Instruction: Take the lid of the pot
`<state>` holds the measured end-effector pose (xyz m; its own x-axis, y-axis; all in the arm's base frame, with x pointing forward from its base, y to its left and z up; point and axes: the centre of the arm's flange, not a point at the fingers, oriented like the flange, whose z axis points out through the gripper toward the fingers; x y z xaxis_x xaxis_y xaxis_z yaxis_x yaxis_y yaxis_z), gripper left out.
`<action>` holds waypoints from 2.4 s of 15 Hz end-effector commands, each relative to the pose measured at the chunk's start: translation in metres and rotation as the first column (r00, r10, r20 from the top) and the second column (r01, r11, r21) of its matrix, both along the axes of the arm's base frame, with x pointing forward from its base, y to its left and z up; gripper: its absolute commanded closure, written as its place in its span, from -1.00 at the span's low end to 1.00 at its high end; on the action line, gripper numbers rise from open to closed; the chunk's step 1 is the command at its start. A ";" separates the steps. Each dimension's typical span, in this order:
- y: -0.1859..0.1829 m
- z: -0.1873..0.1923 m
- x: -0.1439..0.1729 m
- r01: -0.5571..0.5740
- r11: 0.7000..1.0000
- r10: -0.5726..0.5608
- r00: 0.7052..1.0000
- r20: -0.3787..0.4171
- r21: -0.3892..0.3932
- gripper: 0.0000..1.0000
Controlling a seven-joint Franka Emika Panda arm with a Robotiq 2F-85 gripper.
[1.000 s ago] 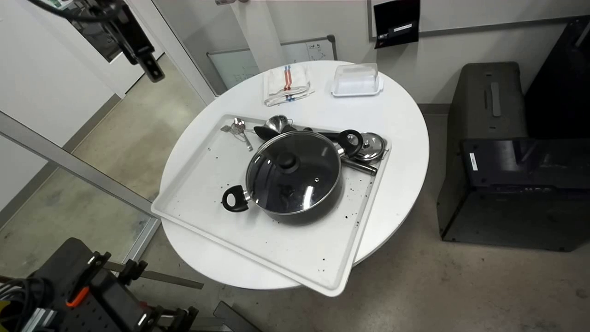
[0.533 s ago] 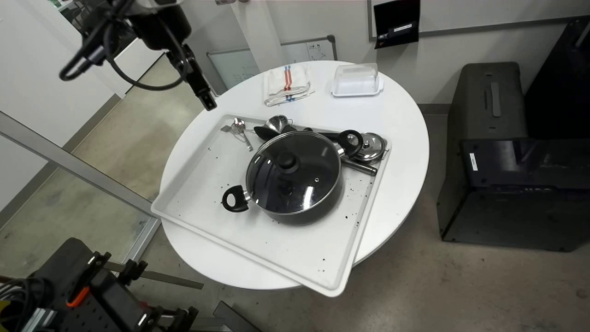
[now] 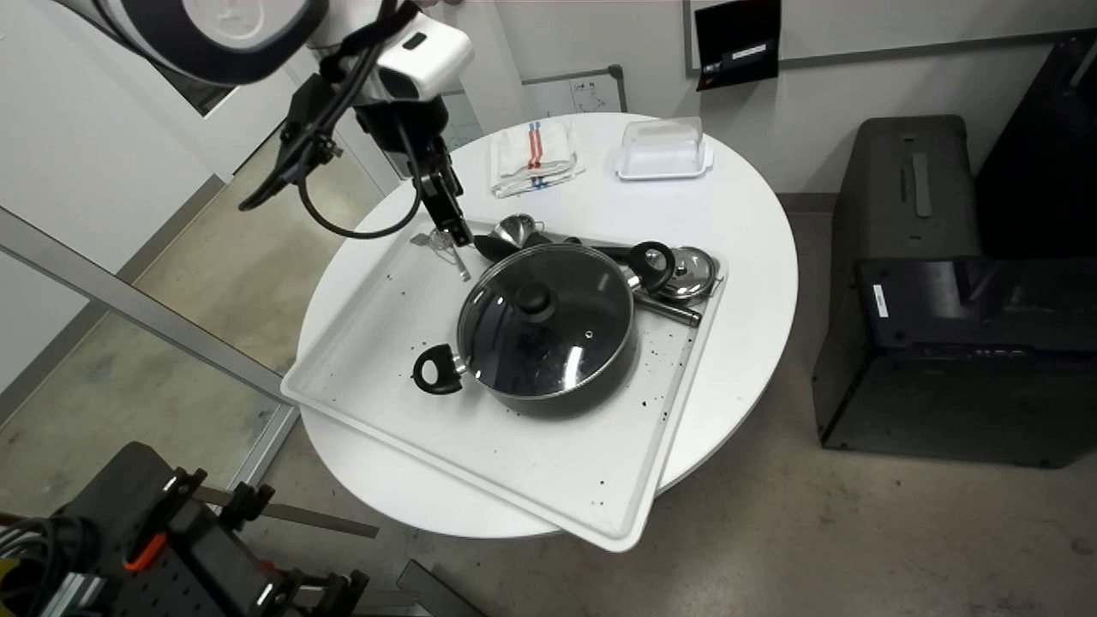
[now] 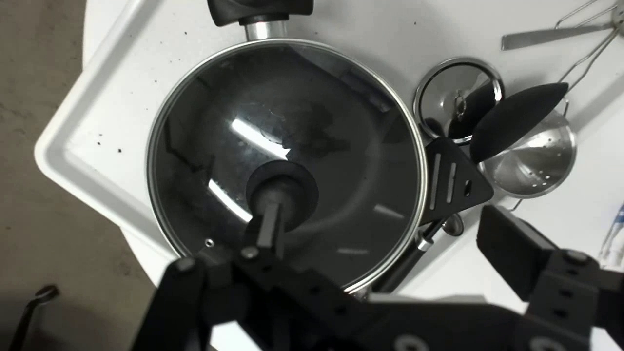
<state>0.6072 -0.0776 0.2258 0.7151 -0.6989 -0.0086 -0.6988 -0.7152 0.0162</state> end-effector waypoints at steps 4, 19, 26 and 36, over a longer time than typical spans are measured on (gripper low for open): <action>-0.012 -0.038 0.015 0.184 0.982 -0.185 0.983 -0.021 -0.030 -1.00; -0.048 -0.106 -0.008 0.499 0.856 -0.509 0.859 -0.058 -0.137 -1.00; -0.053 -0.107 -0.001 0.539 0.828 -0.539 0.841 0.044 -0.158 -1.00; -0.050 -0.114 0.002 0.547 0.823 -0.542 0.837 0.073 -0.156 -1.00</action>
<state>0.6028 -0.1296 0.1160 0.2271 -0.9662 0.1222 -0.9722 -0.2175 0.0870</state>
